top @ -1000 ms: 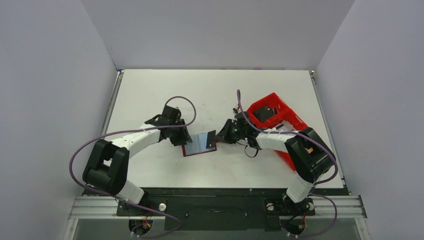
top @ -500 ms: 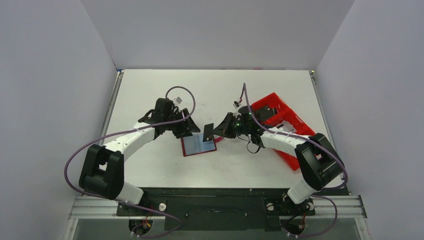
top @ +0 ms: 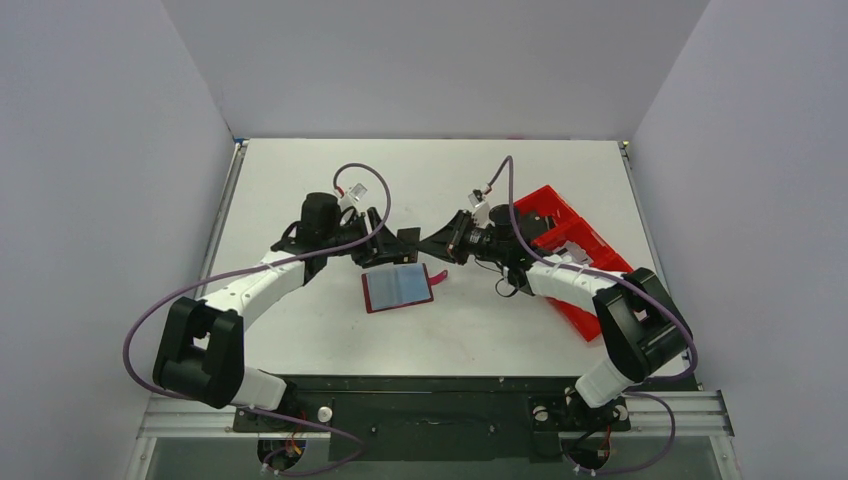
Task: Take the credit cards out of the card holder
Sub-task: Place the credit card in the storage box.
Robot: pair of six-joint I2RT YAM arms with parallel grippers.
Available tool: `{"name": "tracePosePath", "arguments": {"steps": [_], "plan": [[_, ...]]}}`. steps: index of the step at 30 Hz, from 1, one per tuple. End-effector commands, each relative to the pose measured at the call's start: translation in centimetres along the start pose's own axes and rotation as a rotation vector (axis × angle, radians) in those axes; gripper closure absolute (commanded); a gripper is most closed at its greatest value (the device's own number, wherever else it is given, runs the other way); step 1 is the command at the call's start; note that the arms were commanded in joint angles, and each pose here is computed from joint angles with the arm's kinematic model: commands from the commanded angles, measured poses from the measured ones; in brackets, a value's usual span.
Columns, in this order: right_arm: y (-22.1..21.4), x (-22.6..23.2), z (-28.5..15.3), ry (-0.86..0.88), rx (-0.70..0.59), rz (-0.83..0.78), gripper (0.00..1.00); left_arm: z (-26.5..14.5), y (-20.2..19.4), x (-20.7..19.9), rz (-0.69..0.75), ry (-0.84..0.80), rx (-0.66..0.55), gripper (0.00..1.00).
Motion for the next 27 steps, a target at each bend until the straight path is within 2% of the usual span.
{"name": "tracePosePath", "arguments": {"steps": [1, 4, 6, 8, 9, 11, 12, 13, 14, 15, 16, 18, 22, 27], "plan": [[0.4, 2.8, -1.2, 0.142, -0.026, -0.030, 1.00, -0.8, 0.7, -1.7, 0.035, -0.126, -0.032, 0.51], [0.3, 2.6, -1.3, 0.143, -0.021, -0.028, 1.00, -0.8, 0.5, -1.8, 0.021, -0.155, -0.023, 0.56], [0.2, 2.6, -1.3, 0.145, -0.020, -0.026, 1.00, -0.8, 0.5, -1.9, -0.002, -0.178, -0.013, 0.65], [0.3, 2.6, -1.3, 0.145, -0.021, -0.027, 1.00, -0.7, 0.4, -2.0, -0.020, -0.201, -0.005, 0.76], [0.2, 2.6, -1.3, 0.146, -0.021, -0.028, 1.00, -0.7, 0.5, -2.2, -0.013, -0.221, -0.005, 0.86], [0.2, 2.6, -1.3, 0.147, -0.022, -0.031, 1.00, -0.7, 0.4, -2.3, -0.026, -0.241, 0.001, 1.00], [0.2, 2.6, -1.3, 0.146, -0.024, -0.033, 1.00, -0.7, 0.4, -2.3, -0.038, -0.252, 0.000, 1.00], [0.3, 2.6, -1.3, 0.144, -0.026, -0.032, 0.95, -0.7, 0.3, -2.4, -0.043, -0.264, 0.004, 1.00], [0.3, 2.6, -1.3, 0.142, -0.030, -0.032, 0.82, -0.7, 0.3, -2.4, -0.054, -0.280, 0.002, 1.00], [0.3, 2.7, -1.4, 0.150, -0.034, -0.033, 0.75, -0.8, 0.1, -2.4, -0.062, -0.289, 0.010, 1.00], [0.3, 2.8, -1.4, 0.157, -0.039, -0.033, 0.64, -0.8, 0.2, -2.6, -0.071, -0.308, 0.007, 1.00], [0.4, 3.3, -1.6, 0.194, -0.052, -0.034, 0.56, -0.8, 0.1, -2.8, -0.088, -0.338, 0.013, 1.00], [0.6, 4.3, -1.8, 0.272, -0.071, -0.030, 0.54, -0.8, 0.1, -3.0, -0.114, -0.386, 0.024, 1.00], [0.7, 4.5, -1.6, 0.305, -0.068, -0.003, 0.62, -0.8, 0.3, -3.5, -0.145, -0.444, 0.041, 1.00]]}}
Point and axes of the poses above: each gripper's point midway between its finger pads, its own z axis out along the fingers, its own x axis along the line the jaws close on, y = z × x, the point moved 9 cm from there along -z, back along the fingers, and after that the axes turned 1 degree about -z, right-handed, at the moved point
